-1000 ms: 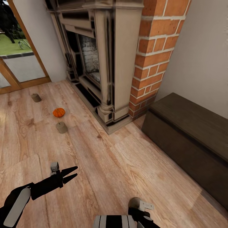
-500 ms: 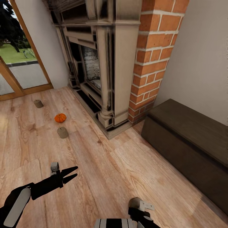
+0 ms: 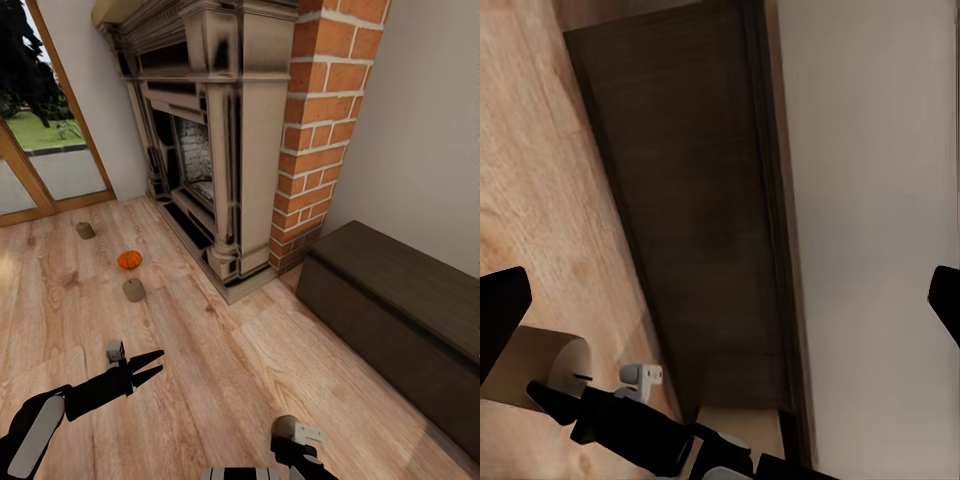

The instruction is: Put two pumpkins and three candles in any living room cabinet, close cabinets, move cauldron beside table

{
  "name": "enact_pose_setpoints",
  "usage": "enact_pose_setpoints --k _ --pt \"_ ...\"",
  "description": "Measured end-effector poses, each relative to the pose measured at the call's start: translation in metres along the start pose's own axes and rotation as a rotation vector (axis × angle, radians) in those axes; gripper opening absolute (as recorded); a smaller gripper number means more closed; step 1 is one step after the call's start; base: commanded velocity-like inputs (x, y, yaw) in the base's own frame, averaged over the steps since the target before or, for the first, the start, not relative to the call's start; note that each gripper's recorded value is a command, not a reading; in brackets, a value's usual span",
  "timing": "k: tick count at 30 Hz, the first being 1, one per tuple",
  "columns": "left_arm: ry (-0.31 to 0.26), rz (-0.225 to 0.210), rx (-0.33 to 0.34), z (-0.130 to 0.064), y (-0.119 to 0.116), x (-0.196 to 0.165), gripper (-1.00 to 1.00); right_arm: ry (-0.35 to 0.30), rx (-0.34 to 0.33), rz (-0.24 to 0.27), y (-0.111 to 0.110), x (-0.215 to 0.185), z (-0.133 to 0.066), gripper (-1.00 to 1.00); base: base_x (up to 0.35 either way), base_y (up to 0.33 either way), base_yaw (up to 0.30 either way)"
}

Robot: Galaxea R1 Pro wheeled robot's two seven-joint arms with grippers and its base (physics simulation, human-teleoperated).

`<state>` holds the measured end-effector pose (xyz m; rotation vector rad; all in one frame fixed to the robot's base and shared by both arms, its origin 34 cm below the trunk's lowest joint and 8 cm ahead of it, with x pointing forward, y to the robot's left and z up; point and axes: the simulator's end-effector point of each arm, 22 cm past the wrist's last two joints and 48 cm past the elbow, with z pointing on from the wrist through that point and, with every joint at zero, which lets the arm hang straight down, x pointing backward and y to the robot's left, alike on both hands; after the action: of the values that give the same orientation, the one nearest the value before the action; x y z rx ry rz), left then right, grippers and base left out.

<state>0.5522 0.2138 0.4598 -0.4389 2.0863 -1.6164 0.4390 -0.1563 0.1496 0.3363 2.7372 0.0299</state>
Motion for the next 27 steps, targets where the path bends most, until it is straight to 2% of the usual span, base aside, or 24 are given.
enact_pose_setpoints --k 22,27 --pt "-0.025 0.07 0.044 -0.009 -0.042 -0.009 1.0 -0.097 -0.026 0.008 0.011 -0.045 -0.023 -1.0 0.0 0.0 0.001" --pt "-0.03 0.087 0.054 -0.011 -0.051 -0.011 1.0 -0.118 -0.031 0.008 0.013 -0.054 -0.028 -1.0 0.0 0.0 0.211"
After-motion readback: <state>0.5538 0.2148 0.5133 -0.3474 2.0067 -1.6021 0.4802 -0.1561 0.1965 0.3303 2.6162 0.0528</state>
